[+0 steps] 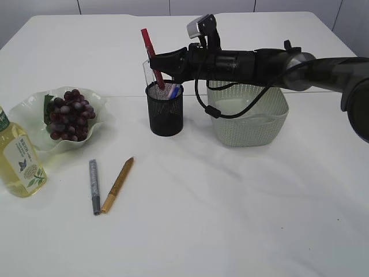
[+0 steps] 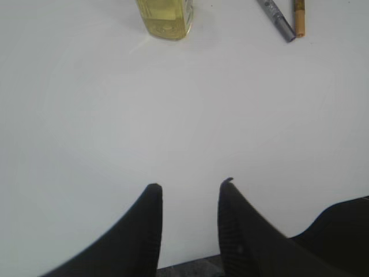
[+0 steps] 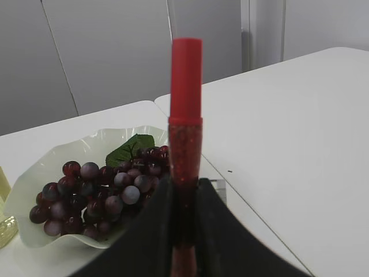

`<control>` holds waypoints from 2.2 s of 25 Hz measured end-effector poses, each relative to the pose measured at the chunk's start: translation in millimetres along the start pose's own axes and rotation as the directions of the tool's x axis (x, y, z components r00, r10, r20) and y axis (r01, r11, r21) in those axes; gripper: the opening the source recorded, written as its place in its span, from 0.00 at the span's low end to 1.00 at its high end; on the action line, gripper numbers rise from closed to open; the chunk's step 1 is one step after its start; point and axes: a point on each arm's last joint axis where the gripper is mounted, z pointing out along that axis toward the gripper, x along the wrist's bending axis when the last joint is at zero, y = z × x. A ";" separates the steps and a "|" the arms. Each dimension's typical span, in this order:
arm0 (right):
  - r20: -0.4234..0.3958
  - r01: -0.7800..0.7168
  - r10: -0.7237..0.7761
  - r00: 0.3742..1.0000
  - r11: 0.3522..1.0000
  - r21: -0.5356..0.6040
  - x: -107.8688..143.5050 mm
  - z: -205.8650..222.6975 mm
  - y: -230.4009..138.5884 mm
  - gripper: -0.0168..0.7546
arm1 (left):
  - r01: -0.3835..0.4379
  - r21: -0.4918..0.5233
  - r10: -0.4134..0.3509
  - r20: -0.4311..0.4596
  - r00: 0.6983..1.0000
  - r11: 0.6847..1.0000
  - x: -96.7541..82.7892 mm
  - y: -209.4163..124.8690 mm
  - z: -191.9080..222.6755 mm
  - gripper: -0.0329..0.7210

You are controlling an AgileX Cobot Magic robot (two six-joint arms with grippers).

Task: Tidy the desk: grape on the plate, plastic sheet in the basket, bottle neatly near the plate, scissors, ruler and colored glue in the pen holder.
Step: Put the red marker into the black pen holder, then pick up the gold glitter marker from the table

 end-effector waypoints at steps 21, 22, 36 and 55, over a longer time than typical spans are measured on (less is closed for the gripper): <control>-0.050 -0.022 0.021 0.999 0.999 -0.025 3.8 -3.0 8.9 0.29 | -0.001 0.000 0.001 -0.002 1.000 1.000 0.2 0.0 0.0 0.36; -0.052 -0.012 0.011 0.999 1.000 -0.025 4.3 -4.4 14.6 0.30 | -0.001 0.000 0.001 -0.002 1.000 1.000 0.2 0.0 0.0 0.36; -0.327 0.468 -0.373 0.868 0.834 0.291 59.9 -16.2 93.6 0.33 | -0.001 0.000 0.001 -0.002 1.000 1.000 0.2 0.0 0.0 0.36; -0.747 0.869 -0.469 0.472 0.391 0.304 170.5 48.2 69.9 0.34 | -0.001 -0.017 0.001 -0.005 1.000 1.000 0.4 1.6 0.0 0.36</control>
